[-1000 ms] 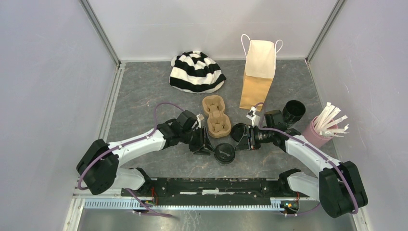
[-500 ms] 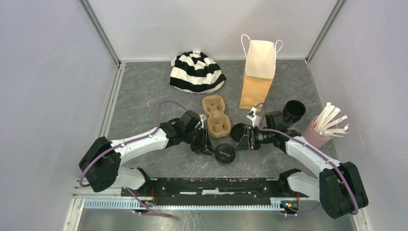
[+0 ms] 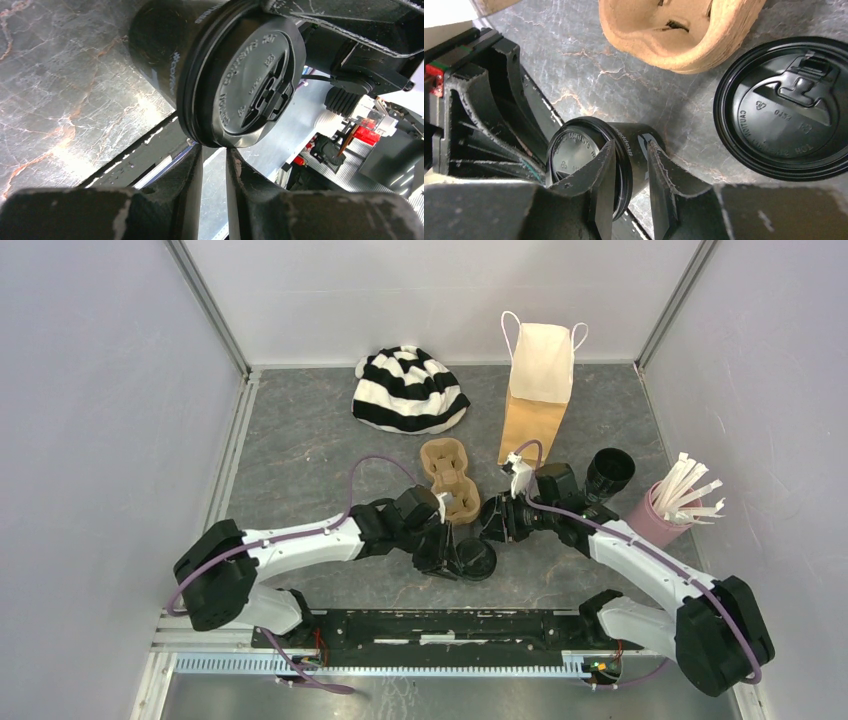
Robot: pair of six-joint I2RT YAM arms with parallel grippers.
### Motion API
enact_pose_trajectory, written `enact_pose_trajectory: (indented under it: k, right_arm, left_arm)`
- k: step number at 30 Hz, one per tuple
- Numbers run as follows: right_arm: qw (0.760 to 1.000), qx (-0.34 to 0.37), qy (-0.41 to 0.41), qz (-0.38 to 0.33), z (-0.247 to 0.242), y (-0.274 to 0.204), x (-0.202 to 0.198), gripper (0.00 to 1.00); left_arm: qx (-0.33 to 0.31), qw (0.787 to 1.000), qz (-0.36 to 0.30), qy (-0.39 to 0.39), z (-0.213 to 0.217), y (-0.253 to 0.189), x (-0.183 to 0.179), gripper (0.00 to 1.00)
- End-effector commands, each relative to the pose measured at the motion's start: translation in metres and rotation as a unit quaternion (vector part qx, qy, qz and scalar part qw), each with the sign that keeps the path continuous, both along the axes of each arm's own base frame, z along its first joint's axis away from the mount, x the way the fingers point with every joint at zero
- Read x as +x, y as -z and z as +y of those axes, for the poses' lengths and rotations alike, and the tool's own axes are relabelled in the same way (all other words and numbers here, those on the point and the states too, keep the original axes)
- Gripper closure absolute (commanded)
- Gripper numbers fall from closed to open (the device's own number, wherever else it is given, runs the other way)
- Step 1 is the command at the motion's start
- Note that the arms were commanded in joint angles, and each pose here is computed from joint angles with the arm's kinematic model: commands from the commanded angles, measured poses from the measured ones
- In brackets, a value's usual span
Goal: Pack the takeout coffee
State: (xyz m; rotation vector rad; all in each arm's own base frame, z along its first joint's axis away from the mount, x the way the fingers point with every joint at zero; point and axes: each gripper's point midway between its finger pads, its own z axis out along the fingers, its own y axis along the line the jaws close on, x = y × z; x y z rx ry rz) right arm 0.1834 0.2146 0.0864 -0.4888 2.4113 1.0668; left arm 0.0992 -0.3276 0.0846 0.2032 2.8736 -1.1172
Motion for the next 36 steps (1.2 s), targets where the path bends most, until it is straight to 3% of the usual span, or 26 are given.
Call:
enact_pose_trajectory:
  k: [1,5,24,28,36]
  right_arm:
    - [0.977,-0.202,0.016,0.062,-0.065,0.078,-0.041,0.67]
    - [0.988,-0.153,0.021,0.027,-0.043,0.043,-0.019,0.65]
    - [0.995,-0.097,0.007,-0.014,-0.018,-0.044,0.024,0.50]
    - [0.996,-0.089,0.003,-0.002,-0.024,-0.044,0.021,0.43]
    - [0.998,-0.021,-0.006,0.057,-0.033,-0.031,-0.012,0.42]
  left_arm:
    - [0.231,0.972,-0.028,-0.041,0.080,0.087,0.006,0.71]
    - [0.194,0.978,-0.052,-0.049,0.061,0.056,0.020,0.69]
    - [0.070,0.991,-0.095,-0.060,0.033,-0.035,0.030,0.45]
    - [0.047,0.992,-0.093,-0.070,0.034,-0.046,0.033,0.44]
    - [-0.024,0.994,-0.058,-0.094,0.027,-0.053,0.057,0.43]
